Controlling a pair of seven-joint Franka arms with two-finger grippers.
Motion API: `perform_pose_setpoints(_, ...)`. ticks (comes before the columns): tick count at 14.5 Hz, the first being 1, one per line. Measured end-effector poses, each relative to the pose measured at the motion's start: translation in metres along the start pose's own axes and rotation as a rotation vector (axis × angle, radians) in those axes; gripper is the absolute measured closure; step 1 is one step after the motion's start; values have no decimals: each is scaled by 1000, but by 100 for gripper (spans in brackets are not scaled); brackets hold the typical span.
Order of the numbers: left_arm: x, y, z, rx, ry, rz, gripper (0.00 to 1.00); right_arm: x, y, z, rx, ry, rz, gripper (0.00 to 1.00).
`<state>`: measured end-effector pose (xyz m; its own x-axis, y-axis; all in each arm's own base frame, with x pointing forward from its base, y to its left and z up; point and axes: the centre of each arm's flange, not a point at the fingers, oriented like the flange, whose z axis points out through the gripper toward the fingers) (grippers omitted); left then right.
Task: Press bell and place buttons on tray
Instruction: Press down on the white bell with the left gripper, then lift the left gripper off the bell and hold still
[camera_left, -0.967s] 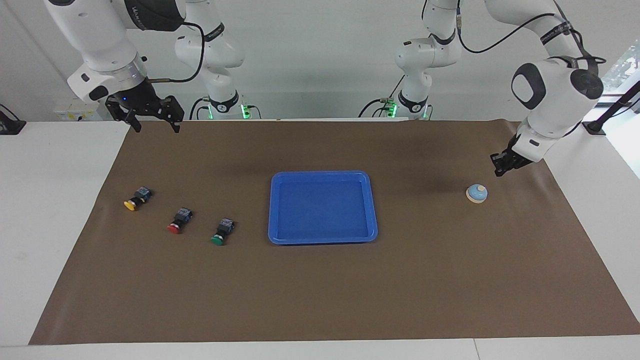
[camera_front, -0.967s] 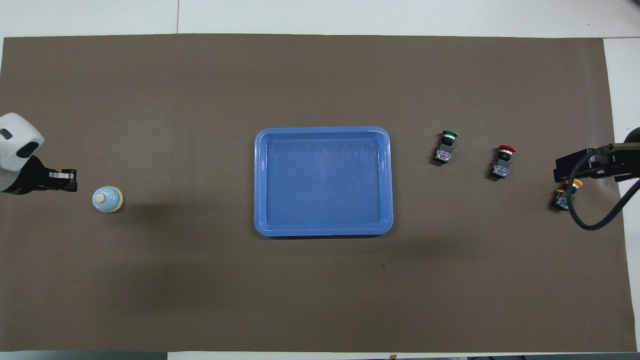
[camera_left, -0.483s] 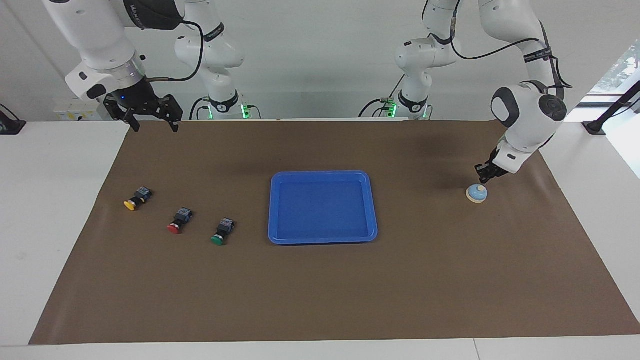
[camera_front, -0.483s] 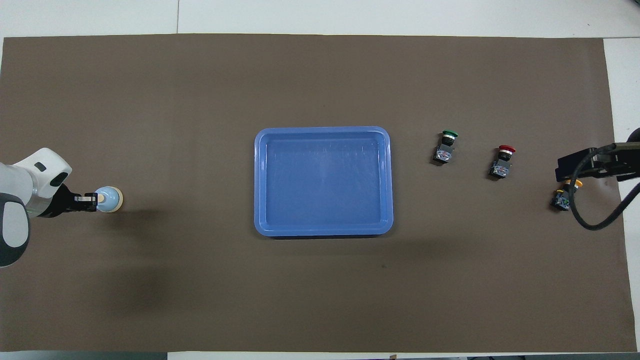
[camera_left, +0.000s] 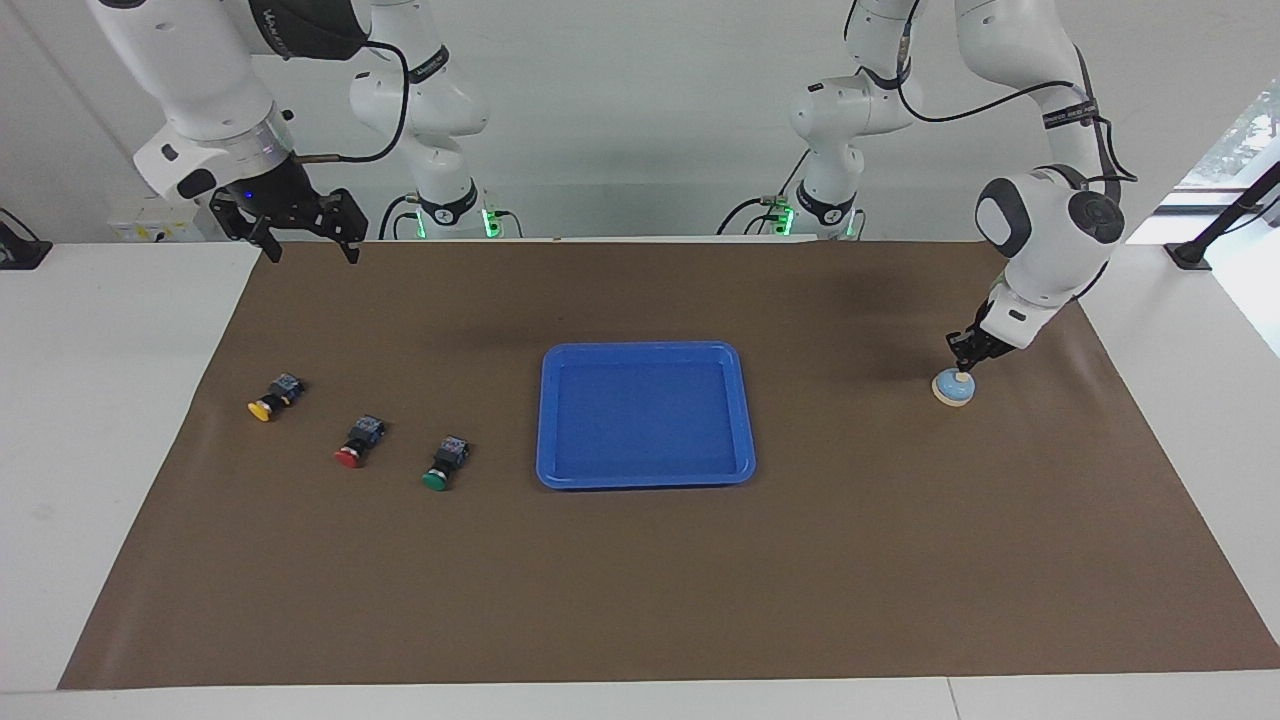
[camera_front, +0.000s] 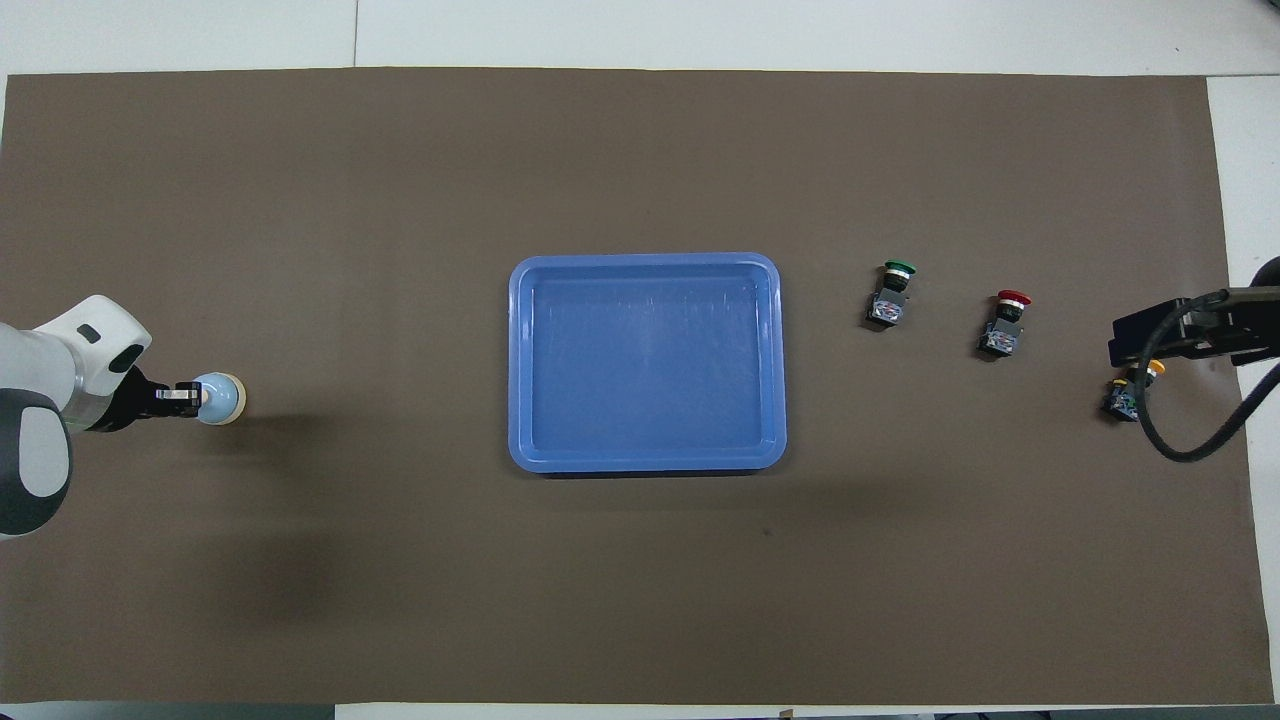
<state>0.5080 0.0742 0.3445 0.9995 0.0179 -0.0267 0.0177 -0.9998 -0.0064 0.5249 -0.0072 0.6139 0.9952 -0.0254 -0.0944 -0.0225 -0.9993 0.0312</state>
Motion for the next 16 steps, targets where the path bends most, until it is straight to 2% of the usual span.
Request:
perform_pose_setpoints(7,3,1,6,1,3,2,99,0,0,0,0,0,0,0)
perform_pose_setpoints(8,7,3,0,-1,-20,7,99,0,0,0,0,0,0,0)
perform_pose_setpoints(10,27,18,-44,-4,-74,39,94,0,0,0,0,0,0,0)
perform_pose_setpoints(13,36,48,-137,-3,-108,89,60,0,0,0,0,0,0,0)
perform_pose_setpoints(16,11,60,-195,-3,-104,99,29,0,0,0,0,0,0,0)
